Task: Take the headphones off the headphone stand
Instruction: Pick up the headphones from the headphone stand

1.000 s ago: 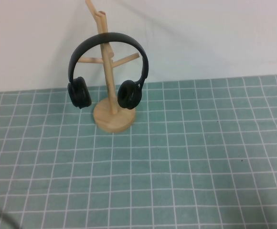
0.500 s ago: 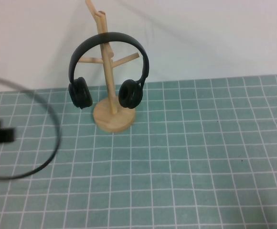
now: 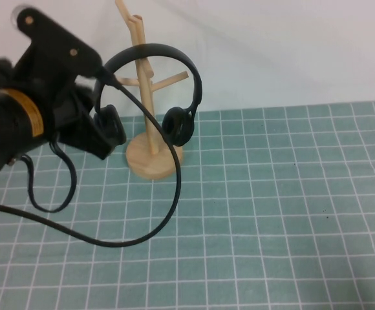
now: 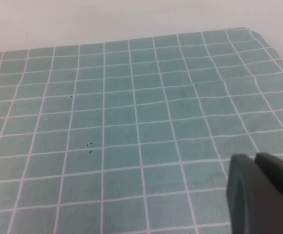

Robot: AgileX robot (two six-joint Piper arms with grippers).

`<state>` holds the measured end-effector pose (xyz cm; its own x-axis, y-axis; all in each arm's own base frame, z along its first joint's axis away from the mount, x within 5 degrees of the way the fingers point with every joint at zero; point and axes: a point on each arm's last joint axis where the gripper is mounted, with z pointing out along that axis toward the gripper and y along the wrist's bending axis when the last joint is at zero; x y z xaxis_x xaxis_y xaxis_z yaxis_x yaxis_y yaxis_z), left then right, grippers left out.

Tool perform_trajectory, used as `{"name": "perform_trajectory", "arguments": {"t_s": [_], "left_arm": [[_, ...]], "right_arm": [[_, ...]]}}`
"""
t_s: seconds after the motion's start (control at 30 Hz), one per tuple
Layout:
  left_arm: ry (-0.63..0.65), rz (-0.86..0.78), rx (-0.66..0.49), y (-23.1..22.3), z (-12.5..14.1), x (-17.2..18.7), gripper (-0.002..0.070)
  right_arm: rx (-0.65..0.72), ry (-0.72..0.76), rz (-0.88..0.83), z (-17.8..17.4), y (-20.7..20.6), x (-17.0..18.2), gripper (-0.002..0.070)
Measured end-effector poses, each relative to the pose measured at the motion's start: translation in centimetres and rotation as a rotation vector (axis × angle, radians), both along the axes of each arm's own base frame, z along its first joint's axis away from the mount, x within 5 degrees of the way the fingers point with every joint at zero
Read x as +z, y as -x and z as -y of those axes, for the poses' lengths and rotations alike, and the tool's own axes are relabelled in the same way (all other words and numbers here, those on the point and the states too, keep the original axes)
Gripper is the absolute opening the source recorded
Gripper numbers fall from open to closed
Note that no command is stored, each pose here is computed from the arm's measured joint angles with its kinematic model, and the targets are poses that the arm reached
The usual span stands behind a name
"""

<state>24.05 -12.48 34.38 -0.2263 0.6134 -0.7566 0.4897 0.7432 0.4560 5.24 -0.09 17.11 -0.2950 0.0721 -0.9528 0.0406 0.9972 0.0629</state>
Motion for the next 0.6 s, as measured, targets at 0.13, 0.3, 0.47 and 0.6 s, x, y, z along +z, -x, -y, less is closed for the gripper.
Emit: {"name": "perform_trajectory", "arguments": {"t_s": [0.13,0.3,0.47,0.6], "left_arm": [[-0.054,0.106,-0.062,-0.3,0.3,0.7,0.0116],[-0.102,0.156,-0.122,-1.1,1.1,0.2,0.0391],[-0.132,0.141,-0.152,-3.2,1.8,-1.9,0.0463],[-0.086,0.137,-0.13,-5.3,0.9,-3.2,0.047]], "right_arm": [[0.0,0.0,0.0,0.0,0.0,0.0,-0.0009],[0.0,0.0,0.0,0.0,0.0,0.0,-0.0009],[0.0,0.0,0.0,0.0,0.0,0.0,-0.0009],[0.0,0.0,0.0,0.0,0.0,0.0,-0.0009]]}}
